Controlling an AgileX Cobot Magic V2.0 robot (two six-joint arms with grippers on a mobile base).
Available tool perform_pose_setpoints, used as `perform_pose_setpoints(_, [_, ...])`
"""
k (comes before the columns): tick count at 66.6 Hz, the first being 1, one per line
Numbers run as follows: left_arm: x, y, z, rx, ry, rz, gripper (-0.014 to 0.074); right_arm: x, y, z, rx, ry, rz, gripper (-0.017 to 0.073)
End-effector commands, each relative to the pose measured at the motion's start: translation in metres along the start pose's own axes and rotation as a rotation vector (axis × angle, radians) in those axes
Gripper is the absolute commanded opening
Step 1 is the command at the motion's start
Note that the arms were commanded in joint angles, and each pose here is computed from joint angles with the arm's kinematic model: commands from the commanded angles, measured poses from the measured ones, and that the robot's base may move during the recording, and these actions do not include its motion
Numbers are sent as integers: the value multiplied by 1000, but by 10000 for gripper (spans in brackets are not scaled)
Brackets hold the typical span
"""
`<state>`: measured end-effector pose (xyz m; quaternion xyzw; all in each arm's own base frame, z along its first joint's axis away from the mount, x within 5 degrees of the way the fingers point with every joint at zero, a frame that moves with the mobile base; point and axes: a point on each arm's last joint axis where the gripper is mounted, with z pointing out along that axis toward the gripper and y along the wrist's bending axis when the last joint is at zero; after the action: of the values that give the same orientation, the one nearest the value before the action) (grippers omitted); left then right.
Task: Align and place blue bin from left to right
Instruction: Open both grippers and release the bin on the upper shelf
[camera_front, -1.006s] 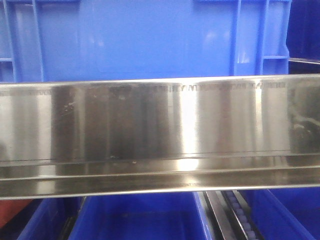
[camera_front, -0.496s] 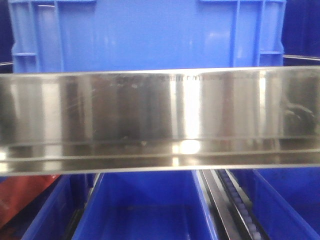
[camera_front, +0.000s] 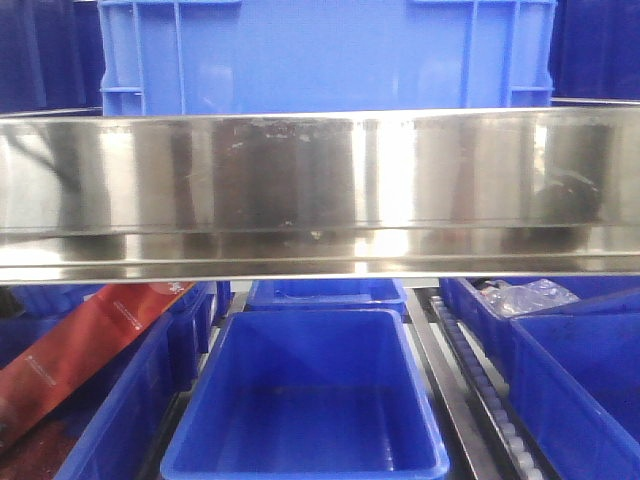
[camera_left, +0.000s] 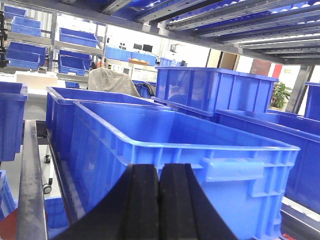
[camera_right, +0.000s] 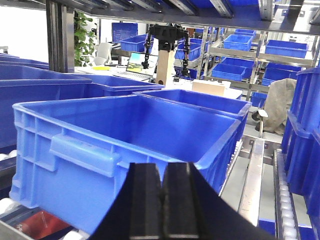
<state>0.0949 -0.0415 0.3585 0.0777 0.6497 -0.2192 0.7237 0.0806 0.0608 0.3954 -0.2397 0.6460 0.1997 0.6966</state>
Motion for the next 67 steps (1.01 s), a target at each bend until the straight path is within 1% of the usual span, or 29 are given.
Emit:
perform_pose_setpoints(1, [-3, -2, -1, 17, -22, 5, -111, -3, 0, -2, -6, -30, -14, -81])
perform_pose_setpoints(44, [-3, -2, -1, 17, -22, 5, -111, -3, 0, -2, -6, -30, -14, -81])
perform_pose_setpoints(49, [-3, -2, -1, 17, -22, 5, -111, -1, -2, -2, 15, -10, -51, -81])
perform_pose_setpoints(67, [-3, -2, -1, 17, -22, 5, -111, 3, -2, -1, 22, 14, -52, -81])
